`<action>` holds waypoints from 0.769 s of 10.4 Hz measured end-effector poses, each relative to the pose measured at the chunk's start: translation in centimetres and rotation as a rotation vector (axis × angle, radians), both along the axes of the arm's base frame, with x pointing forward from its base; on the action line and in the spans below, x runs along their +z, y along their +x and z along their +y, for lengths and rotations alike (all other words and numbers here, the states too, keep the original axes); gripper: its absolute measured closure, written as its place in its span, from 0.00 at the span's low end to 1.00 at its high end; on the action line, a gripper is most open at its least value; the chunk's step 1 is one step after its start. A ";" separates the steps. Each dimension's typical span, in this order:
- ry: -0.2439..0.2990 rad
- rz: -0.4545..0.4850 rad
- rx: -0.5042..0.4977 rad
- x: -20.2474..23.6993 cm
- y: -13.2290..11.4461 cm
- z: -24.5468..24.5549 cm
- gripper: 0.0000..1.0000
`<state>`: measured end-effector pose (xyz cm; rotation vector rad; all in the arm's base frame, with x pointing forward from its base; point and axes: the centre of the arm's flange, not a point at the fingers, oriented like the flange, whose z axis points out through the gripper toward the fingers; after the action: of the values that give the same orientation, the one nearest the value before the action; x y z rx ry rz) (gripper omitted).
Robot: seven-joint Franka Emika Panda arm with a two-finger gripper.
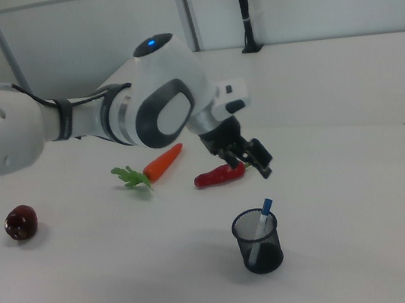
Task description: Place marker
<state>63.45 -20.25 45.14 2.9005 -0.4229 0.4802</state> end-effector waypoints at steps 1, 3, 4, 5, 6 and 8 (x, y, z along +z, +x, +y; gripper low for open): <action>0.005 0.020 0.033 0.4 0.4 2.4 0.00; 0.020 0.091 0.108 2.1 0.4 8.3 0.00; 0.027 0.137 0.147 3.4 -0.2 11.5 0.00; 0.031 0.178 0.178 4.9 -1.2 14.2 0.00; 0.034 0.232 0.221 7.3 -3.0 17.7 0.00; 0.063 0.313 0.264 10.2 -6.1 21.6 0.00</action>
<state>57.36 1.35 55.29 3.0324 -0.0094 0.0409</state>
